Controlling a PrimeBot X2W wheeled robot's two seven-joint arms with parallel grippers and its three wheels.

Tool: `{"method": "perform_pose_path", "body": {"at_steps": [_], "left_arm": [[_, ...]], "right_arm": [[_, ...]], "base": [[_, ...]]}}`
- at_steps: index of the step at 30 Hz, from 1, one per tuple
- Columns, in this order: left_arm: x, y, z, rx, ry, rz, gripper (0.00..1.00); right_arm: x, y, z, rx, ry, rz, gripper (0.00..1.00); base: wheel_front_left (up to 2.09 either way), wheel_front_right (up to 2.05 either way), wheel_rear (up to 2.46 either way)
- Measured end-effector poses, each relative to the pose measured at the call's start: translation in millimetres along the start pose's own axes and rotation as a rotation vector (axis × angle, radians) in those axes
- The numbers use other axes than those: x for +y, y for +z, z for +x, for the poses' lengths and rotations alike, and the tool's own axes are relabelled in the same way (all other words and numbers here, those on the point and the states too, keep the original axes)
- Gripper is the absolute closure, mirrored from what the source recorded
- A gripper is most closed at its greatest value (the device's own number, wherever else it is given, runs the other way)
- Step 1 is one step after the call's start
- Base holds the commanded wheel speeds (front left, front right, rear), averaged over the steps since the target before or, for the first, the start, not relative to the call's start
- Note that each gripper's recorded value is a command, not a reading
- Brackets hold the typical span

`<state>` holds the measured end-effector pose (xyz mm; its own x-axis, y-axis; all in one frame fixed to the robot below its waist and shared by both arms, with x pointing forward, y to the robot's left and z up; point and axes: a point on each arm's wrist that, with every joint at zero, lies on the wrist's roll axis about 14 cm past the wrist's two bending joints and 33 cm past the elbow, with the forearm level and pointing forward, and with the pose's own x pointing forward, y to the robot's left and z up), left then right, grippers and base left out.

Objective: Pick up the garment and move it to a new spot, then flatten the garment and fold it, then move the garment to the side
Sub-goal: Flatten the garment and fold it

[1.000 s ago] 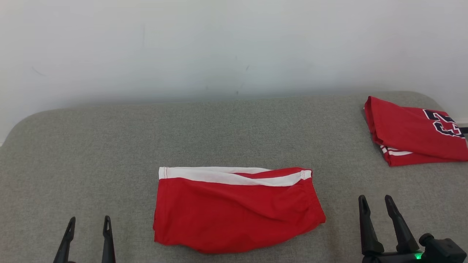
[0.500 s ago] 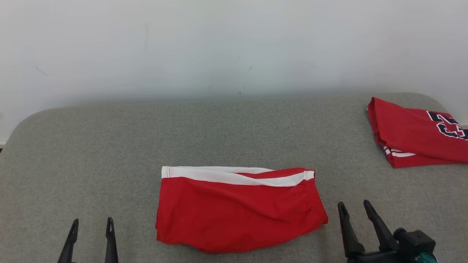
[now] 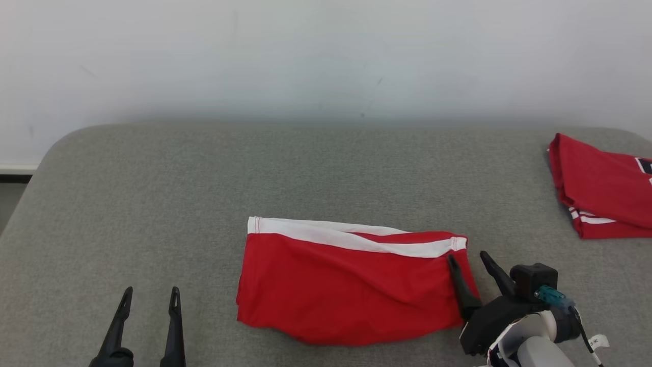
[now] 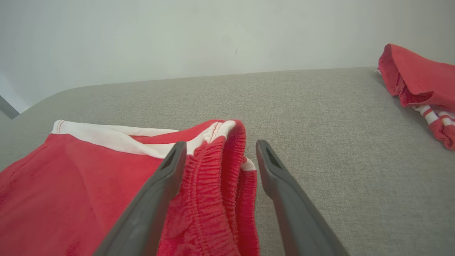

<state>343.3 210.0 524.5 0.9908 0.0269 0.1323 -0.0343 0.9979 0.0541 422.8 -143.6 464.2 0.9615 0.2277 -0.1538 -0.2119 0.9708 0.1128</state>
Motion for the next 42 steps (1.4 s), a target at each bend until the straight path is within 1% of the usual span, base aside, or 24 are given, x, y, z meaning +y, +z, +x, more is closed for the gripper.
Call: {"method": "perform_pose_path", "body": {"at_steps": [3, 10, 13, 15, 16, 17, 18, 20, 21, 23, 32, 35, 38, 42], "left_arm": [[3.8, -2.7, -0.2, 0.009, 0.010, -0.003, 0.00], [7.1, -9.2, 2.5, 0.028, 0.020, -0.007, 0.00], [6.4, -10.1, 3.5, 0.031, 0.019, -0.008, 0.00], [6.1, -11.0, 2.9, 0.034, 0.017, -0.011, 0.00], [6.1, -10.8, 2.7, 0.033, 0.018, -0.013, 0.00], [6.3, -10.3, 2.6, 0.032, 0.020, -0.013, 0.00], [6.3, -9.9, 2.6, 0.030, 0.020, -0.014, 0.00], [5.8, -9.3, 2.6, 0.028, 0.017, -0.014, 0.00], [5.2, -9.2, 2.5, 0.028, 0.014, -0.012, 0.00], [4.1, -8.1, 2.1, 0.024, 0.013, -0.016, 0.00], [3.3, -3.1, 0.7, 0.007, 0.008, -0.017, 0.00], [3.2, -4.4, -0.3, 0.011, 0.007, -0.017, 0.00], [1.8, -4.6, 1.7, 0.011, 0.001, -0.018, 0.00], [-3.1, -5.1, 4.8, 0.011, -0.015, -0.021, 0.00]], "right_arm": [[-10.1, -16.2, 6.4, 0.057, -0.031, 0.010, 0.00], [-20.3, -54.7, 11.3, 0.193, -0.067, 0.038, 0.00], [-18.3, -65.3, 12.7, 0.229, -0.068, 0.051, 0.00], [-14.0, -65.9, 15.3, 0.230, -0.062, 0.065, 0.00], [-10.8, -67.1, 15.8, 0.234, -0.058, 0.076, 0.49], [-8.9, -67.8, 15.8, 0.238, -0.055, 0.081, 0.81], [-7.3, -68.2, 15.6, 0.240, -0.052, 0.086, 1.00], [-7.3, -68.2, 14.5, 0.241, -0.053, 0.094, 1.00], [-10.0, -67.0, 14.0, 0.237, -0.064, 0.111, 1.00], [-18.1, -62.7, 12.6, 0.226, -0.079, 0.109, 1.00], [-99.6, -31.9, -9.0, 0.167, -0.218, 0.048, 1.00], [-120.6, -20.7, -16.8, 0.157, -0.249, 0.029, 1.00], [-127.1, -12.8, -20.2, 0.154, -0.246, 0.018, 1.00], [-120.9, -4.0, -18.5, 0.155, -0.225, 0.105, 1.00]], "base": [[0.00, 0.00, 0.00], [0.00, 0.00, 0.00], [0.00, 0.00, 0.00], [0.00, 0.00, 0.00], [0.00, 0.00, 0.00], [0.00, 0.00, 0.00], [0.00, 0.00, 0.00], [0.00, 0.00, 0.00], [0.00, 0.00, 0.00], [0.00, 0.00, 0.00], [0.00, 0.00, 0.00], [0.00, 0.00, 0.00], [0.00, 0.00, 0.00], [0.00, 0.00, 0.00]]}}
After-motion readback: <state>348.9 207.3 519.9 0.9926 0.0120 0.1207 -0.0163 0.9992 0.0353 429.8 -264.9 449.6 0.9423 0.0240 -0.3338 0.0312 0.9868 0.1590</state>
